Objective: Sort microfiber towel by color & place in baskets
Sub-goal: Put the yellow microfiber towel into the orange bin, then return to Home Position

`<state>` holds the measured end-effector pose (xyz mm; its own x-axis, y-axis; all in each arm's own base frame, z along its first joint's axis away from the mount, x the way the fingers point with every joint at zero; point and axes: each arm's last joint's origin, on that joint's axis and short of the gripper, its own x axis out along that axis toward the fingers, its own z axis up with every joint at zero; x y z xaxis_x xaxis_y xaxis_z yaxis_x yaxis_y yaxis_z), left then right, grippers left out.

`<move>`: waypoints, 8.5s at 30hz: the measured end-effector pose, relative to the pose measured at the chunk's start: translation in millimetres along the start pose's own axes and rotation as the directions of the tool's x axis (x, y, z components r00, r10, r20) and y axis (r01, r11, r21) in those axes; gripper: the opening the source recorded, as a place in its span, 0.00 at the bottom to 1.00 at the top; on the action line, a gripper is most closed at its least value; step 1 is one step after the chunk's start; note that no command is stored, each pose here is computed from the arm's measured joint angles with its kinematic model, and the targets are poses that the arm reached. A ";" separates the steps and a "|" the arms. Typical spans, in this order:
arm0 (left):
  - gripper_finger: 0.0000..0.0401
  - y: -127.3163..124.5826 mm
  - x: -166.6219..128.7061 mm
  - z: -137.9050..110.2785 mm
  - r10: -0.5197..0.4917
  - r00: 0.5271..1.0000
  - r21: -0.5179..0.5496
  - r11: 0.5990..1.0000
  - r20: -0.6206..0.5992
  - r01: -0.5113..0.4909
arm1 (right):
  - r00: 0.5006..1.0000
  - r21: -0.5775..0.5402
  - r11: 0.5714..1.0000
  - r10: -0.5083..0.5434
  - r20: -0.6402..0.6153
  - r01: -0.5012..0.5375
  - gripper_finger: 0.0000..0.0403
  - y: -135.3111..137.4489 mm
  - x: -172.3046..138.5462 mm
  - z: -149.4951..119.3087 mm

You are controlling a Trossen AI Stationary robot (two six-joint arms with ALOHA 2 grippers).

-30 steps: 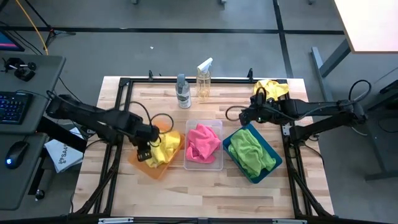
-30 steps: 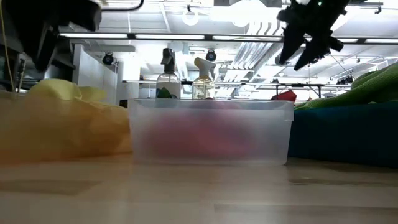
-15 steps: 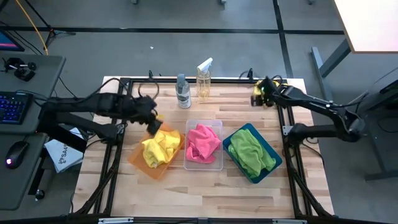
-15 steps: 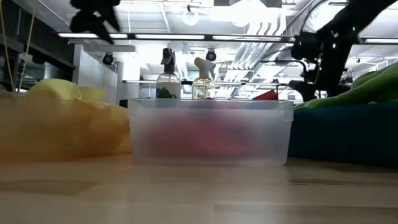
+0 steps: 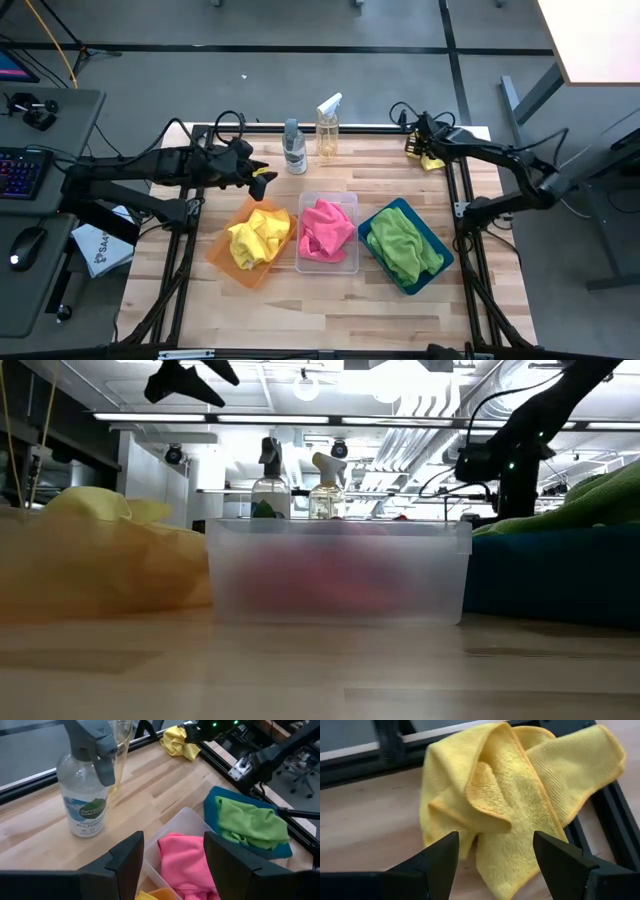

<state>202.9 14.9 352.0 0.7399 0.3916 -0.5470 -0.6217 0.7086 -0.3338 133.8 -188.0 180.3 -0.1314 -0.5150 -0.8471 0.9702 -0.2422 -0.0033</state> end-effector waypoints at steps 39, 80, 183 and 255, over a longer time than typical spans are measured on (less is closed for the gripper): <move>0.49 9.1 -30.0 17.0 0.047 0.967 0.098 0.992 0.252 -0.074 | 0.882 -0.366 0.821 0.472 0.005 -0.437 0.01 25.2 -105.4 -55.0; 0.49 22.7 -37.7 41.8 0.073 0.907 0.118 0.984 0.414 -0.133 | -0.177 -0.415 -0.526 0.751 -0.636 -0.742 0.00 313.7 -220.5 -212.1; 0.49 40.1 -27.1 -4.2 -0.267 0.870 0.213 0.958 0.415 0.192 | 0.471 -0.668 -0.005 0.705 -0.530 -0.744 0.00 87.1 -200.4 -97.8; 0.00 96.5 -3.9 -132.4 -0.508 0.630 0.154 0.835 0.587 0.529 | 0.292 -0.387 0.173 0.916 -0.275 -0.906 0.00 -13.8 -187.9 -103.3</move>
<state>106.0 4.1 220.2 0.9328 0.2318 0.2759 -0.0880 0.8891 -0.4492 166.1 -2.9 284.6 0.9065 -0.1463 -0.3961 0.3652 0.7426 0.5614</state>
